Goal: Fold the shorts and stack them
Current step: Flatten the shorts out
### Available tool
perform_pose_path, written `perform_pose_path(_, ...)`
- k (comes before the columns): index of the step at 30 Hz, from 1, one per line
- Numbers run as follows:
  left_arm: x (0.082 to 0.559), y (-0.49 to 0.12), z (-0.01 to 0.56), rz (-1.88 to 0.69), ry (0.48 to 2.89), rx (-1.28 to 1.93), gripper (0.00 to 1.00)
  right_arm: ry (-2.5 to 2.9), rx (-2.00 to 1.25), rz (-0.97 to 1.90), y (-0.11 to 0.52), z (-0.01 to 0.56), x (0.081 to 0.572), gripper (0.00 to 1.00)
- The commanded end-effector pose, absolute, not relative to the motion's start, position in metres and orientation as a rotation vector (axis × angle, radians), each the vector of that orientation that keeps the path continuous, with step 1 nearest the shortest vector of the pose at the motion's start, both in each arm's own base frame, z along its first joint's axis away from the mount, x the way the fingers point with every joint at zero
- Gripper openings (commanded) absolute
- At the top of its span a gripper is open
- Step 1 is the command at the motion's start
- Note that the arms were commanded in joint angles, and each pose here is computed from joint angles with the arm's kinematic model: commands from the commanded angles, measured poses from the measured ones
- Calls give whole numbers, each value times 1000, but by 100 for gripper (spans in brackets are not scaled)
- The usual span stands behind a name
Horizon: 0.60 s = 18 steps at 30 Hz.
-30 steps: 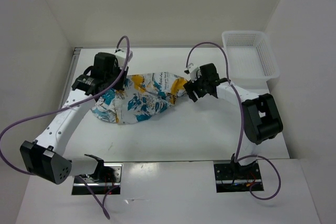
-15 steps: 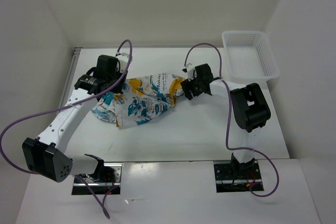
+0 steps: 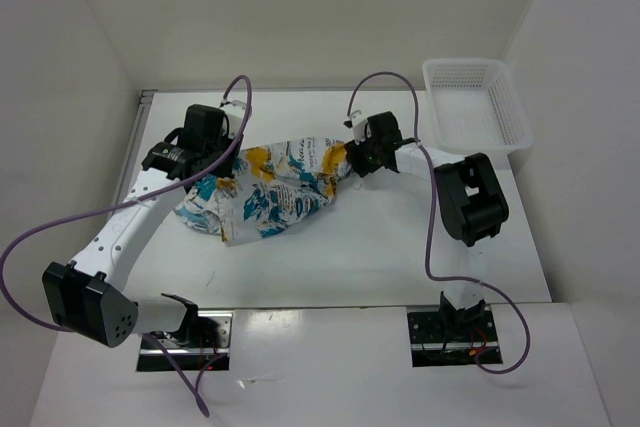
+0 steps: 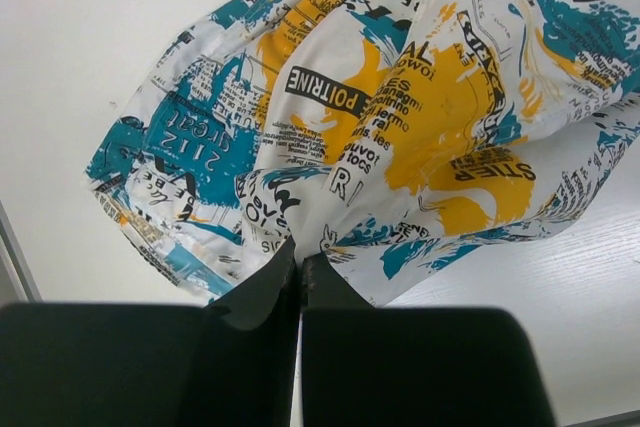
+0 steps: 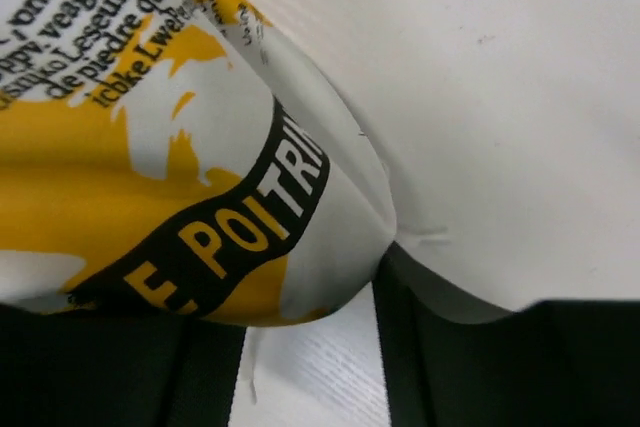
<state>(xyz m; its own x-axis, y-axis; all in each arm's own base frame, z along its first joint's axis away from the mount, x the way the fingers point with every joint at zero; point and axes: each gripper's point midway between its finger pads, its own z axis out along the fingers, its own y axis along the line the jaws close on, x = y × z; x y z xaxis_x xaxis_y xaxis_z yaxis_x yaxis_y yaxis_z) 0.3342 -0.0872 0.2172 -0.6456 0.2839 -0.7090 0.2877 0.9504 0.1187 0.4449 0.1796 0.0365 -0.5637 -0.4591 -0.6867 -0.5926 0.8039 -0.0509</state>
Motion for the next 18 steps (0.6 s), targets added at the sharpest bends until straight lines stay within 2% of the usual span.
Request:
perform_pose_path(1,338,-87,221,5,2279,395,0,2234,-766,229,189,43,466,51)
perform_pose_path(3,340,-88,223,3,2267,392,0,2239,-786,234,190,44,464,38)
perform_pose_path(4,342,-87,222,12,2261,386,0,2229,-807,260,194,44,462,21)
perform_pose_path(6,348,-83,223,46,2240,362,0,2241,-810,261,193,42,460,5)
perform_pose_path(7,360,-75,230,107,2187,313,0,2230,-809,242,194,48,461,0)
perform_pose_path(9,374,-60,241,192,2105,224,0,2151,-760,174,191,80,479,0)
perform_pose_path(11,408,-29,283,277,1914,40,0,2080,-650,-19,169,119,507,0)
perform_pose_path(12,424,-20,326,269,1809,-22,0,1993,-588,-86,165,160,529,0)
perform_pose_path(14,452,10,364,303,1751,-103,0,1897,-458,-219,143,218,553,0)
perform_pose_path(15,458,16,389,297,1718,-118,0,1803,-398,-242,141,270,566,0)
perform_pose_path(16,461,20,431,277,1658,-126,0,1746,-366,-264,136,303,566,0)
perform_pose_path(18,449,17,466,231,1574,-113,0,1646,-341,-267,135,365,555,0)
